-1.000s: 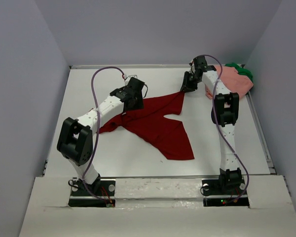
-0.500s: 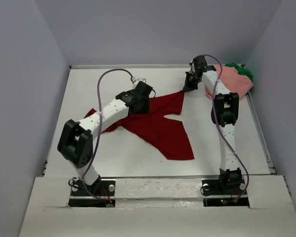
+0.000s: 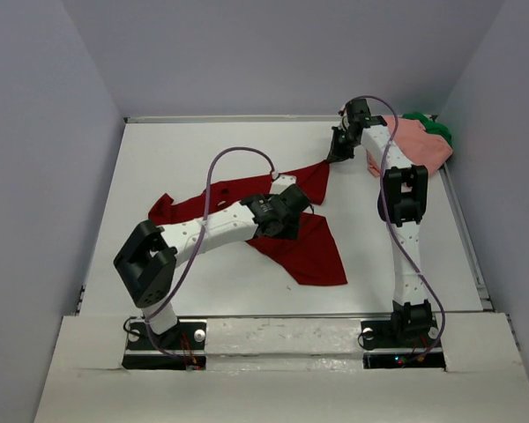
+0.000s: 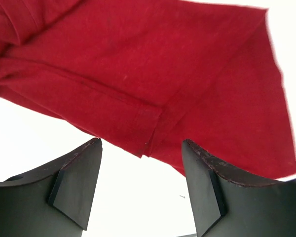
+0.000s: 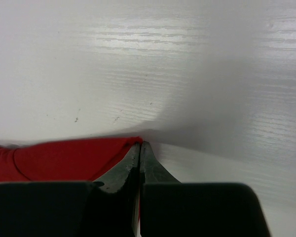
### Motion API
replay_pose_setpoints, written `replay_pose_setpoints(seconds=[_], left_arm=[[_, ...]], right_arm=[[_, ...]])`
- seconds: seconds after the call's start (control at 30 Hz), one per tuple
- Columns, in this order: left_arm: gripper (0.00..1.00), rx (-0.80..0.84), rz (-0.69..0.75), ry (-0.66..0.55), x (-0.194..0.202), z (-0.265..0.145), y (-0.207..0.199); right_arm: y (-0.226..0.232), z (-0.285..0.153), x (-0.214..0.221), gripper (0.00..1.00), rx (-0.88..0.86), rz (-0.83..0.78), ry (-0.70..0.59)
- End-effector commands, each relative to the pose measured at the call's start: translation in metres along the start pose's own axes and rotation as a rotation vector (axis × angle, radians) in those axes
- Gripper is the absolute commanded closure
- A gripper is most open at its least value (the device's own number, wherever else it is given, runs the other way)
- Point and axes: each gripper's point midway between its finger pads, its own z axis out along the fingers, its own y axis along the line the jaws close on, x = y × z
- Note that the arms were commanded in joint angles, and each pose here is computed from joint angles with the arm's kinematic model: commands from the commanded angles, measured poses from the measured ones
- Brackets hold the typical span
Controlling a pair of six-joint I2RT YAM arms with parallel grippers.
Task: Fold and stack the t-shirts
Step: Flatten the tshirt out
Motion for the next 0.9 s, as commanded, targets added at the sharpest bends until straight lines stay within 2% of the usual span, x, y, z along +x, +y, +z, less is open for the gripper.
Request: replay_pose_setpoints(seconds=[0.0, 0.23, 0.53, 0.73, 0.87], left_arm=[[0.25, -0.136, 0.031, 0.030, 0.022, 0.019, 0.010], [0.27, -0.164, 0.083, 0.076, 0.041, 0.042, -0.005], [0.34, -0.187, 0.093, 0.062, 0.033, 0.050, -0.012], [0.34, -0.209, 0.085, 0.004, 0.013, 0.037, -0.012], [0.35, -0.226, 0.102, 0.018, 0.018, 0.043, -0.012]], right_arm=[[0.023, -0.043, -0.032, 1.00, -0.035, -0.039, -0.108], [0.026, -0.045, -0.033, 1.00, -0.047, -0.039, -0.111], [0.027, -0.043, -0.030, 1.00, -0.061, -0.040, -0.099], [0.027, -0.041, -0.029, 1.00, -0.064, -0.039, -0.093], [0.029, -0.042, -0.030, 1.00, -0.070, -0.038, -0.097]])
